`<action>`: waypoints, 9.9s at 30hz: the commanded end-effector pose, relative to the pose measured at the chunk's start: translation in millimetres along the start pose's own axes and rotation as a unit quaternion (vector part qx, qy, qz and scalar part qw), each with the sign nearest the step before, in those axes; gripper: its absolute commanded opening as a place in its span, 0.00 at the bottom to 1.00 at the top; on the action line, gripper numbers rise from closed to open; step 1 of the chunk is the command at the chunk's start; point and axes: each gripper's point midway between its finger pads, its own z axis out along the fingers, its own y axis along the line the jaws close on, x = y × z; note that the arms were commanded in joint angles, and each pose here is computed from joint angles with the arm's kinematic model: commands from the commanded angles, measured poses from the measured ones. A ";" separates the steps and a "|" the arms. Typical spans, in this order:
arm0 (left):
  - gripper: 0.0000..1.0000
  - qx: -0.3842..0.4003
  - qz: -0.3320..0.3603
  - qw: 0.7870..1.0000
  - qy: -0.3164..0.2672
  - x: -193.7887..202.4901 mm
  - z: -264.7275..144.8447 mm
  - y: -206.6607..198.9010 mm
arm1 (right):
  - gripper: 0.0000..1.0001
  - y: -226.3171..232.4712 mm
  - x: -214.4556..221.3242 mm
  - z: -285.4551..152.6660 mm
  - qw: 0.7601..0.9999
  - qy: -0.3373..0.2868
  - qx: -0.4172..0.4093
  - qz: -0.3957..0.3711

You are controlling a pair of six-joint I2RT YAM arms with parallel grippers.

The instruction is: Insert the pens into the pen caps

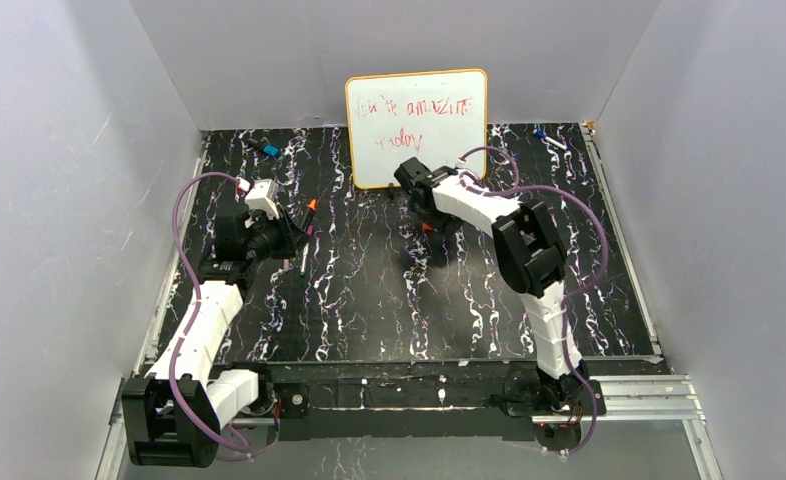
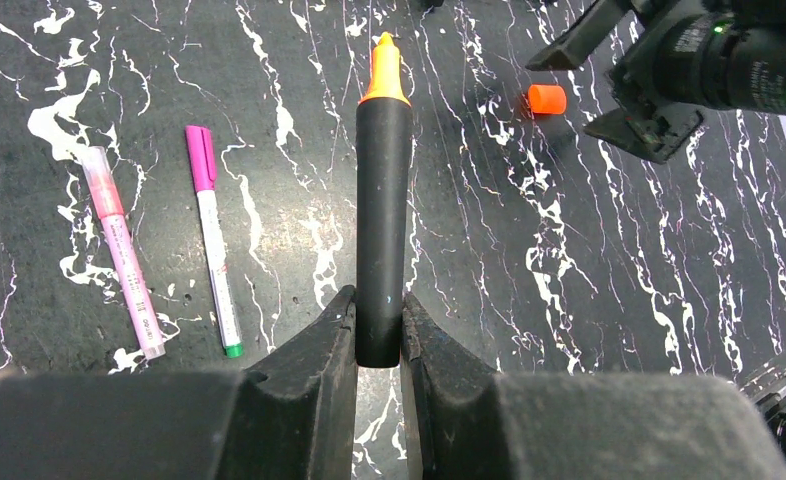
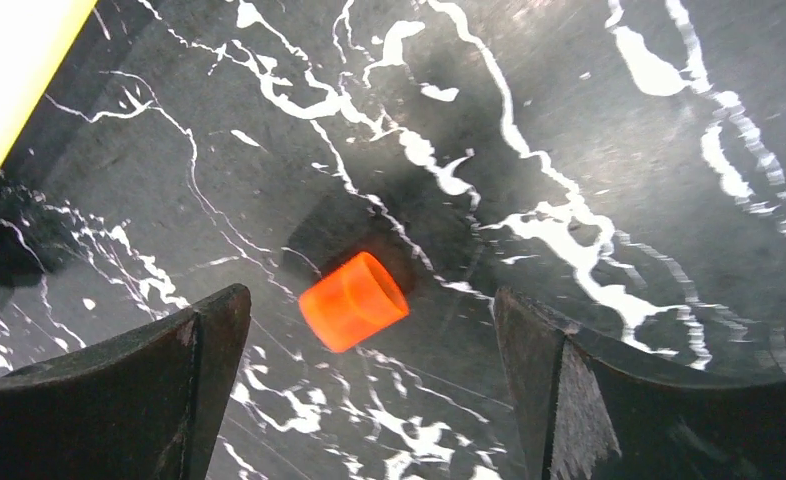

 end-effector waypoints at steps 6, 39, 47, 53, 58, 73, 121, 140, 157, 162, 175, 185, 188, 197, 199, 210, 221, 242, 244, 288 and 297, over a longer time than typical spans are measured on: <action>0.00 0.023 0.014 1.000 -0.016 -11.7 -3.3 -11.5 | 0.99 65.8 -65.9 -118.5 0.789 -0.178 -0.406 -0.425; 0.00 0.036 0.008 0.999 -0.006 -7.8 3.8 -12.6 | 0.65 25.2 -9.8 -32.1 0.518 0.000 -0.437 -0.735; 0.00 0.034 0.009 0.999 -0.005 -7.6 4.4 -11.3 | 0.65 24.4 -4.7 -23.9 0.518 0.006 -0.434 -0.737; 0.00 0.034 0.009 0.999 -0.004 -7.3 4.5 -11.1 | 0.65 22.5 1.1 -17.0 0.518 0.013 -0.430 -0.740; 0.00 0.033 0.009 0.999 -0.003 -6.9 4.9 -10.6 | 0.66 20.0 6.3 -10.5 0.518 0.016 -0.421 -0.745; 0.00 0.033 0.009 0.999 -0.001 -6.8 6.0 -10.1 | 0.61 12.5 11.4 5.6 0.534 0.012 -0.384 -0.753; 0.00 0.140 0.132 0.978 -0.084 -13.2 -6.6 -62.2 | 0.01 136.8 1.3 -270.5 0.727 0.077 -0.682 0.018; 0.00 0.110 0.131 0.981 -0.087 -15.2 -6.7 -54.5 | 0.01 145.4 32.6 -266.1 0.808 0.084 -0.583 0.009; 0.00 0.095 0.117 0.986 -0.074 -13.2 -2.4 -48.3 | 0.01 149.2 39.4 -299.5 0.786 0.084 -0.612 0.013; 0.00 0.093 0.117 0.986 -0.075 -13.3 -2.7 -47.9 | 0.01 151.1 43.1 -303.0 0.782 0.089 -0.617 0.010; 0.00 0.078 0.122 0.985 -0.091 -19.9 -7.8 -45.2 | 0.01 145.1 74.0 -297.2 0.786 0.114 -0.607 -0.007; 0.00 0.067 0.125 0.985 -0.103 -23.7 -11.7 -43.4 | 0.01 140.9 82.7 -289.6 0.791 0.113 -0.600 -0.021; 0.00 0.059 0.127 0.984 -0.108 -25.9 -13.5 -41.2 | 0.01 138.3 85.5 -287.3 0.793 0.112 -0.598 -0.027; 0.00 0.030 0.126 0.984 -0.123 -33.2 -17.4 -33.5 | 0.01 132.5 96.2 -287.3 0.792 0.121 -0.597 -0.037; 0.00 0.018 0.122 0.984 -0.127 -35.3 -18.6 -30.2 | 0.01 131.4 96.4 -286.2 0.792 0.121 -0.597 -0.037; 0.00 0.015 0.097 0.985 -0.141 -40.2 -17.2 -29.5 | 0.01 131.0 95.2 -291.9 0.787 0.121 -0.604 -0.037; 0.00 0.058 0.098 0.980 -0.161 -48.9 -16.8 -46.2 | 0.01 131.5 105.4 -291.5 0.786 0.128 -0.604 -0.045; 0.00 0.058 0.116 0.979 -0.158 -60.2 -8.3 -46.4 | 0.01 134.0 112.3 -291.3 0.779 0.129 -0.611 -0.063; 0.00 0.054 0.119 0.978 -0.162 -65.9 -5.6 -45.2 | 0.01 132.8 112.9 -296.9 0.770 0.130 -0.621 -0.069; 0.00 0.343 0.065 0.931 -0.107 -32.7 -8.3 -125.7 | 0.82 60.4 -30.7 -359.7 0.307 -0.124 -0.926 -0.179; 0.00 0.347 0.063 0.929 -0.108 -35.6 -8.1 -127.2 | 0.80 54.9 -29.1 -381.6 0.282 -0.144 -0.931 -0.183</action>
